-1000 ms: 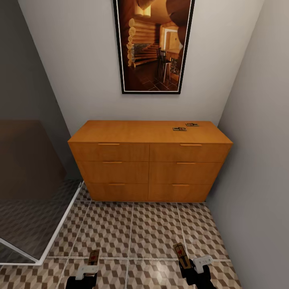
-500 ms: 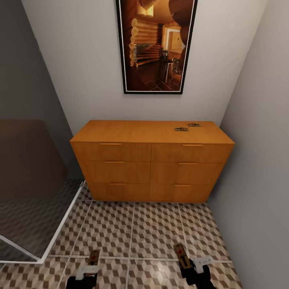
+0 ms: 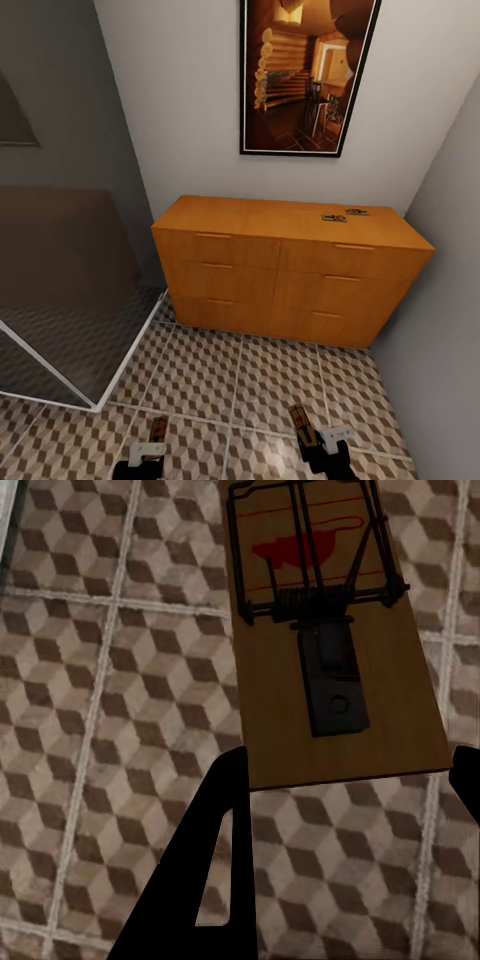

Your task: Take the four mousetraps from the cabinet in the bathroom and place them on the bathroom floor. Make sure all four end up on the same floor surface, and ensure that at least two of them are either under or directly next to the same bathroom sink.

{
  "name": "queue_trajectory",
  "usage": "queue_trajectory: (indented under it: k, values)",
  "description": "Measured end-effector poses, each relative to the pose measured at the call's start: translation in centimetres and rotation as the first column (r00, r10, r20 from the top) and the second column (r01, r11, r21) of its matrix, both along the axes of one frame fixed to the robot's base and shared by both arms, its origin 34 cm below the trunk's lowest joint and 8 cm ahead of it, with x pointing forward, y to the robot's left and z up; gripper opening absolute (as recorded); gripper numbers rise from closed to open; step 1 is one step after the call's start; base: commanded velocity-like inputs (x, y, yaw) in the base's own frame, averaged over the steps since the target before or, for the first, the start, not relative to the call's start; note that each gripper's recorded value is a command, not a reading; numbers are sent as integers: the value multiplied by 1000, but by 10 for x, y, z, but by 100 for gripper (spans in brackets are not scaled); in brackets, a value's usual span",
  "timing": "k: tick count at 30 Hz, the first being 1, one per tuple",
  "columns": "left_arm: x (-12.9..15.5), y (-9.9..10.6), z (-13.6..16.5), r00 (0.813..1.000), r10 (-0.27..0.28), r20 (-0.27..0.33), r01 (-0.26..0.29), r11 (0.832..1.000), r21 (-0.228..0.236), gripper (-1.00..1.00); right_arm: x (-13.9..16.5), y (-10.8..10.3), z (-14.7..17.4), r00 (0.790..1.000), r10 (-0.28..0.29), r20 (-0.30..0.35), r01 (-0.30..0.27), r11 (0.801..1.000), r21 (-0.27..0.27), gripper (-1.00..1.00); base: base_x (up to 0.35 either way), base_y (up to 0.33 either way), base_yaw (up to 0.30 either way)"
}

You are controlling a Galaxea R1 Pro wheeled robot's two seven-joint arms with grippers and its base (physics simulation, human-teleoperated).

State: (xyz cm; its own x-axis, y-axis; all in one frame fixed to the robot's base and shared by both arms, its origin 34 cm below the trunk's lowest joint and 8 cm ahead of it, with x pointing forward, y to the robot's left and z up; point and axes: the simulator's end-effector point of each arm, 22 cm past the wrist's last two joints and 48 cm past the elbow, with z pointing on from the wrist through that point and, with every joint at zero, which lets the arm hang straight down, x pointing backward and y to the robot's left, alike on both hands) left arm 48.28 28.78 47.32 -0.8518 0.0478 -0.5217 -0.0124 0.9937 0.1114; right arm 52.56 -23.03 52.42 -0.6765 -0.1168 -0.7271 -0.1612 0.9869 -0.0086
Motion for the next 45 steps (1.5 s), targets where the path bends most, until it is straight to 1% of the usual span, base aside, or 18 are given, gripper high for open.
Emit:
queue_trajectory:
  k: [5, 19, 36, 45]
  values:
    - [-1, -5, -1, 1000, 0, -2, 0, 1000, -6, -100, 0, 0, -1, 1000, 0, -2, 0, 1000, 0, -100, 0, 0, 270]
    - [-1, -7, -1, 1000, -2, -4, 2, 1000, -10, -100, 0, 1, -1, 1000, 0, -2, 0, 1000, 1, -100, 0, 0, 269]
    - [-3, -3, -2, 1000, 1, -8, -1, 1000, -3, -100, 0, 0, -1, 1000, -3, -2, 3, 1000, 1, -100, 0, 0, 257]
    - [-2, -2, -2, 1000, 1, -7, -1, 1000, -3, -100, 0, 2, -1, 1000, -2, -2, 2, 1000, 4, -100, 0, 0, 237]
